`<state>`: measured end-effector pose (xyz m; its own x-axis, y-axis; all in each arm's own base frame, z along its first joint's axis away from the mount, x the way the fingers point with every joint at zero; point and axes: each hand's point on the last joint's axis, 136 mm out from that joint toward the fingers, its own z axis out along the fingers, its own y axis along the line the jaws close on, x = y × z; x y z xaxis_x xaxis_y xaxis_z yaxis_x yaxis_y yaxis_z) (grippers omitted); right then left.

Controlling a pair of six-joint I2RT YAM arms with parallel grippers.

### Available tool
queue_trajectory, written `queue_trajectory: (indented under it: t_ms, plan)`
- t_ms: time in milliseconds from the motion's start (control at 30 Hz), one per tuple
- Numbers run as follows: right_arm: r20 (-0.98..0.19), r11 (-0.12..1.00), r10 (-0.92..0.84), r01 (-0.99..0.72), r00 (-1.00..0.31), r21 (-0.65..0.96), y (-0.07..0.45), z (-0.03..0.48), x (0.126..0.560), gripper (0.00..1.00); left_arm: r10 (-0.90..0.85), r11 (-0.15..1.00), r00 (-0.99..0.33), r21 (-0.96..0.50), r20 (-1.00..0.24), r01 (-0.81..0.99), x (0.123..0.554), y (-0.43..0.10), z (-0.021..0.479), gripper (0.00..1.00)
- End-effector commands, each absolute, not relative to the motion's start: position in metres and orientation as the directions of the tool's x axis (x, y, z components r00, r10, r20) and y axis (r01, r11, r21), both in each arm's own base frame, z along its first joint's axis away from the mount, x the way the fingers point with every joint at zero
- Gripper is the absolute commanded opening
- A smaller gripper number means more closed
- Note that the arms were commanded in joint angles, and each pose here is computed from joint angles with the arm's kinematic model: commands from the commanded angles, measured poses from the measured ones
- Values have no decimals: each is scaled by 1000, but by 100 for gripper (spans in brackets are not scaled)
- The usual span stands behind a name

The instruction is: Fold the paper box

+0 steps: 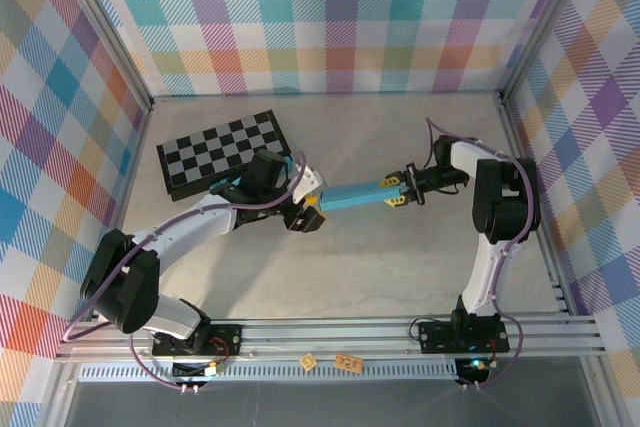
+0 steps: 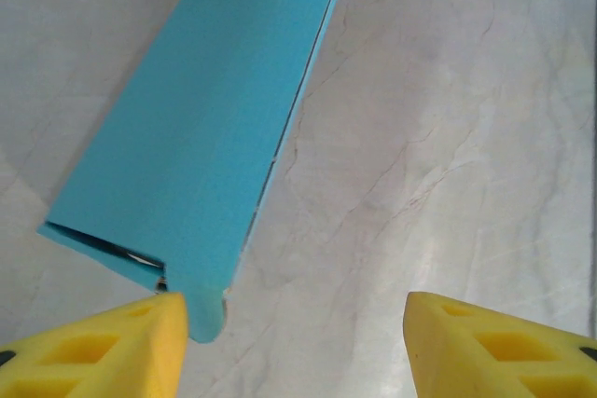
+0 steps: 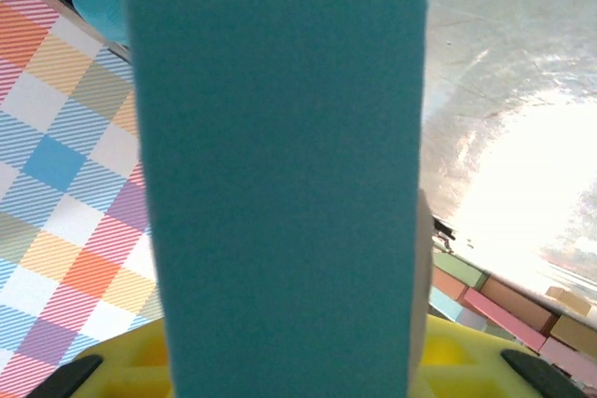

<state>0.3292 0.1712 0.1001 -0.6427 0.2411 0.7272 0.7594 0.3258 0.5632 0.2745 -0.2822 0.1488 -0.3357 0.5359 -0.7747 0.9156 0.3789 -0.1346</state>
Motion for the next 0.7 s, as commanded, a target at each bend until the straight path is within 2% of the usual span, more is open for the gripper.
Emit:
queue_trajectory:
  t_ms: [0, 100, 333, 667]
  plan:
    - [800, 338, 281, 835, -529, 434, 165, 88, 312, 34, 604, 312, -213, -19, -768, 950, 274, -285, 137, 62]
    - [802, 342, 279, 835, -529, 431, 165, 90, 310, 34, 609, 330, -185, 34, -771, 943, 286, -286, 133, 63]
    - [832, 331, 272, 859, -483, 390, 162, 87, 307, 32, 607, 283, -157, 28, -779, 959, 288, -301, 125, 63]
    - [851, 323, 264, 873, -454, 366, 162, 90, 299, 34, 592, 258, -126, 39, -796, 965, 299, -323, 122, 64]
